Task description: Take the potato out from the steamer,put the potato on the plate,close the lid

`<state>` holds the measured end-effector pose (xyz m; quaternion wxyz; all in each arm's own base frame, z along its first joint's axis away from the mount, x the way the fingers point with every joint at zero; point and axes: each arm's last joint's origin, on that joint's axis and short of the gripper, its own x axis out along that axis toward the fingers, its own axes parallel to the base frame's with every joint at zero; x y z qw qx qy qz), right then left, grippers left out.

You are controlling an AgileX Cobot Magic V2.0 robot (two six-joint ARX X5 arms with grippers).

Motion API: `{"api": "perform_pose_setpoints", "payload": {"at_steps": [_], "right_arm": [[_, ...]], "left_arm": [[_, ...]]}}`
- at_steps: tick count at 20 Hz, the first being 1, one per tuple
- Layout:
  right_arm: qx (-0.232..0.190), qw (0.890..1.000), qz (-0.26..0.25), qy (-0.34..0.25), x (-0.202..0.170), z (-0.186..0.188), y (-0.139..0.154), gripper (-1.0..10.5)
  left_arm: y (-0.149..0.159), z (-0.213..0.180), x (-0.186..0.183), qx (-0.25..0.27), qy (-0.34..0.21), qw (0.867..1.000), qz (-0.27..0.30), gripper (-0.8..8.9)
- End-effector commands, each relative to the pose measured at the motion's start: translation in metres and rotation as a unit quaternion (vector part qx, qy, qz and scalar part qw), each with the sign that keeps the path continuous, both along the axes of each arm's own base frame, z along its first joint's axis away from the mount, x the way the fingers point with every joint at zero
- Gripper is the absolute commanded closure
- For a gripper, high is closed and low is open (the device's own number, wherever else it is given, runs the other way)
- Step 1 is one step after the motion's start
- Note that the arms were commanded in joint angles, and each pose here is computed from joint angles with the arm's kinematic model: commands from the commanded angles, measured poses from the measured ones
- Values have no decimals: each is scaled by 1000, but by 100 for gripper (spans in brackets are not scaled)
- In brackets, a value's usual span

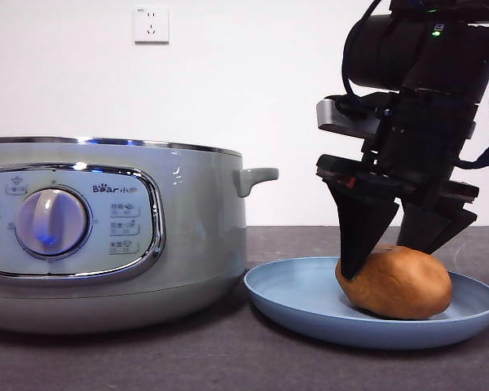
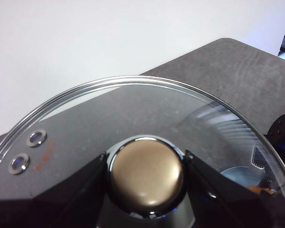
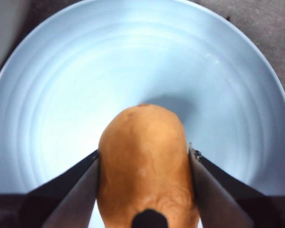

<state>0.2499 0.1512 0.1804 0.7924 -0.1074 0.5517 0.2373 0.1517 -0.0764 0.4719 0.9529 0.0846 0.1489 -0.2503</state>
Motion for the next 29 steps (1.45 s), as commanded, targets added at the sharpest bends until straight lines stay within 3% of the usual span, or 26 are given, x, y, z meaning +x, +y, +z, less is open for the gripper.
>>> {"api": "perform_pose_setpoints", "payload": {"at_steps": [1,4,11,17,21,29], "right_arm": [[-6,1000,-4,15,-1,-9,0,854],[-8,1000,-5,16,-1,-8,0,494],[0,1000,-2,-6,-3,4,-2,475],[54,994,-3,-95,-28,63,-16,478],[106,979,-7,-176,-61,111,-36,478],[210,922,-20,-326,-132,188,-79,479]], "left_arm": [[2,10,-4,-15,-32,999,1,822],[2,10,-4,-16,-33,999,1,822],[2,10,-2,-16,-35,999,3,822],[-12,-2,25,-1,-6,1000,3,822],[-27,-20,56,19,35,999,3,822],[-44,-52,87,33,118,992,-14,822]]}}
